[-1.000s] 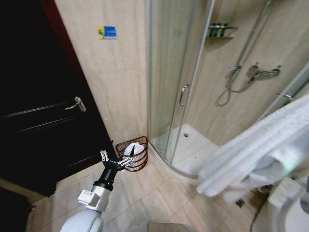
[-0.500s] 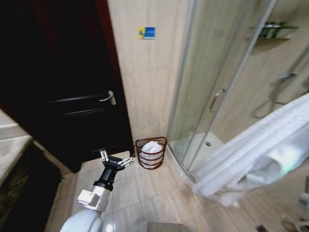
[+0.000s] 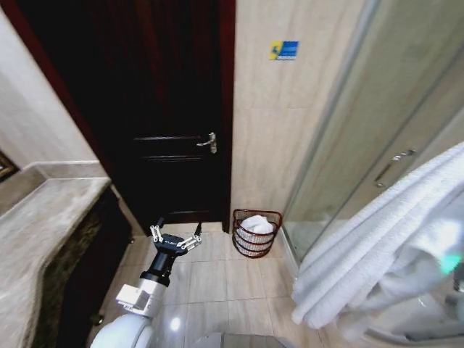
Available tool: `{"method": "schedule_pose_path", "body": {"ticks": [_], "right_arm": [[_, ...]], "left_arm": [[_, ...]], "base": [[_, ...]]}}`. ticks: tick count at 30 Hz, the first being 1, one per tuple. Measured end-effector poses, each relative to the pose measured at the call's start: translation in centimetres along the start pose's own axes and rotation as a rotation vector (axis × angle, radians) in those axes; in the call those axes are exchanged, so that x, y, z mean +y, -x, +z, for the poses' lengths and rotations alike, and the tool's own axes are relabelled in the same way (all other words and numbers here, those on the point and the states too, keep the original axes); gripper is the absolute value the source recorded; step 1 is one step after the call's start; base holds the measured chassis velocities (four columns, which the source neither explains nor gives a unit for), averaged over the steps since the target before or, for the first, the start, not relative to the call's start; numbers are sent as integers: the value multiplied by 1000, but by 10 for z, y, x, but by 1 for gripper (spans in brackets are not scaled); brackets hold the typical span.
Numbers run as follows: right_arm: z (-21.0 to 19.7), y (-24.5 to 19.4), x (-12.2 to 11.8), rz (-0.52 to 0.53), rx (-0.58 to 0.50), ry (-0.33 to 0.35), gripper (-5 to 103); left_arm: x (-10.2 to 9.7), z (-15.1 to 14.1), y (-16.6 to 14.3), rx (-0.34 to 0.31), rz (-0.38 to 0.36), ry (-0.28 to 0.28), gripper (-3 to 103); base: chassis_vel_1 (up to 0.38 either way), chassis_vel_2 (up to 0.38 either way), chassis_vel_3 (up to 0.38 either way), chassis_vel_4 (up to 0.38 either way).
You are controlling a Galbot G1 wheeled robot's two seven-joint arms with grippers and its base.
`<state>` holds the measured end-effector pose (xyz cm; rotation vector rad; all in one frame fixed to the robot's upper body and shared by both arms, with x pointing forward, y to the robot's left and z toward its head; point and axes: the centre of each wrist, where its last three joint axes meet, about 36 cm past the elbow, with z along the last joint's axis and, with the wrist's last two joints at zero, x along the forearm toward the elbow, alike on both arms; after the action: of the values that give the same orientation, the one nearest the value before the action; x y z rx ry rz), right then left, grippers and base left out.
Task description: Discard the used towel into the hamper.
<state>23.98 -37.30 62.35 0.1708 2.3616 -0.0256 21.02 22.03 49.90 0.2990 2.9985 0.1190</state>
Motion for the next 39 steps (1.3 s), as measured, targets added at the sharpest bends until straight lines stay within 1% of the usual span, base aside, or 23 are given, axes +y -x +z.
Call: {"method": "schedule_pose_path", "body": {"ticks": [11, 26, 33, 39], "right_arm": [[1, 0, 1, -4, 3, -4, 1], [4, -2, 4, -1, 0, 10, 1], [4, -2, 4, -8, -14, 8, 1], [5, -1, 5, -13, -30, -8, 1]], "left_arm": [[0, 0, 0, 0, 0, 0, 100], [0, 0, 0, 0, 0, 1, 100], [0, 0, 0, 0, 0, 0, 100], [0, 0, 0, 0, 0, 0, 100]], "base": [[16, 17, -17, -12], [143, 141, -134, -144], [-33, -38, 31, 26], [12, -7, 61, 48]]}}
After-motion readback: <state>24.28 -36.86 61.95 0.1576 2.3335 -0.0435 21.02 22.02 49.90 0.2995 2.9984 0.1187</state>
